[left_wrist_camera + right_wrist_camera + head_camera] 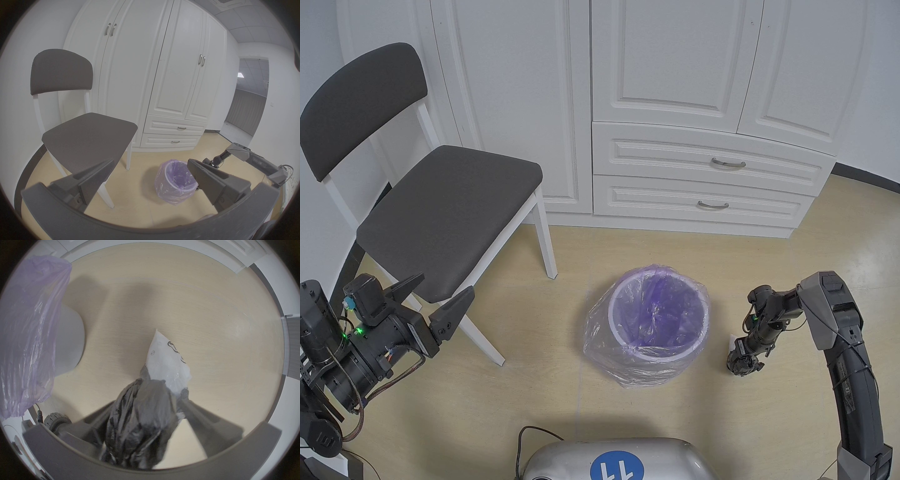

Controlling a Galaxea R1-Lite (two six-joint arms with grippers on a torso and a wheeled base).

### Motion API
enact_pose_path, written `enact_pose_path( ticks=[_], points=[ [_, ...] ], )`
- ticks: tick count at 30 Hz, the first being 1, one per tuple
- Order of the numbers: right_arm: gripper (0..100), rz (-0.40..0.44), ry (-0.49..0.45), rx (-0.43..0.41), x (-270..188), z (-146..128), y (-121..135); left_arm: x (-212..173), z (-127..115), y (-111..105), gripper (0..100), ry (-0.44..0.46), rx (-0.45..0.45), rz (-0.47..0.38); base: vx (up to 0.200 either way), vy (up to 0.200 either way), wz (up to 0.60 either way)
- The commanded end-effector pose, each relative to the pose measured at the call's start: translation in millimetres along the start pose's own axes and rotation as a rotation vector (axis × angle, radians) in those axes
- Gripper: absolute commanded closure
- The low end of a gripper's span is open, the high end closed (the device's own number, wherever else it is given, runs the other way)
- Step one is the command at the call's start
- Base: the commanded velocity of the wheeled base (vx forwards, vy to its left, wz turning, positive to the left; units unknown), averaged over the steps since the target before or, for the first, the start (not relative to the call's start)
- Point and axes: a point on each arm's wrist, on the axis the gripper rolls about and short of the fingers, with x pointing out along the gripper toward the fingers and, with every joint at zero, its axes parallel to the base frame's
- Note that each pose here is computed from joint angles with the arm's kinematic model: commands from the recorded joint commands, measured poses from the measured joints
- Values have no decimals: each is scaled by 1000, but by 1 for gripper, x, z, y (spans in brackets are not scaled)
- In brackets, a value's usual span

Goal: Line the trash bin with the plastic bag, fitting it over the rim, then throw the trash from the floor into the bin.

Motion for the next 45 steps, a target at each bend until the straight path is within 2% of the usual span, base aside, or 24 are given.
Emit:
enact_pose_path(
  ticks=[1,6,10,15,22,26,29,32,33,35,36,37,39,45],
  points=[
    [100,0,-1,1,0,0,0,0,0,0,0,2,0,2,0,0,0],
    [100,-27,-22,10,-10,6,-2,-3,2,-1,0,-16,1,-6,0,0,0],
    [100,-51,-71,14,-43,15,-4,-5,1,-2,0,-34,4,-11,0,0,0],
    [100,-153,-77,16,-87,12,-7,-3,4,-2,0,-70,10,-8,0,0,0],
    [100,-166,-161,19,-169,8,-9,-4,6,-2,0,-81,29,-7,0,0,0],
    [100,-170,-274,28,-240,-2,-9,-5,8,-2,0,-88,43,-7,0,0,0],
    [100,-174,-348,32,-270,-12,-8,-5,8,-2,0,-88,43,-7,0,0,0],
    [100,-162,-492,12,-313,-33,6,-5,8,-2,0,-90,45,-8,0,0,0],
    [100,-162,-492,12,-313,-33,6,-5,8,-2,0,-90,45,-8,0,0,0],
    [100,-144,-610,-25,-339,-52,22,-5,8,-3,0,-91,47,-8,0,0,0],
    [100,-143,-615,-29,-339,-53,23,-5,8,-3,0,-93,47,-8,0,0,0],
    [100,-126,-685,-66,-350,-63,36,-5,9,-3,0,-94,47,-8,0,0,0],
    [100,-102,-750,-98,-355,-70,50,-5,9,-3,0,-94,47,-8,0,0,0],
    [100,-7,-911,-175,-349,-82,92,-5,9,-3,0,-94,47,-11,0,0,0]
  ],
)
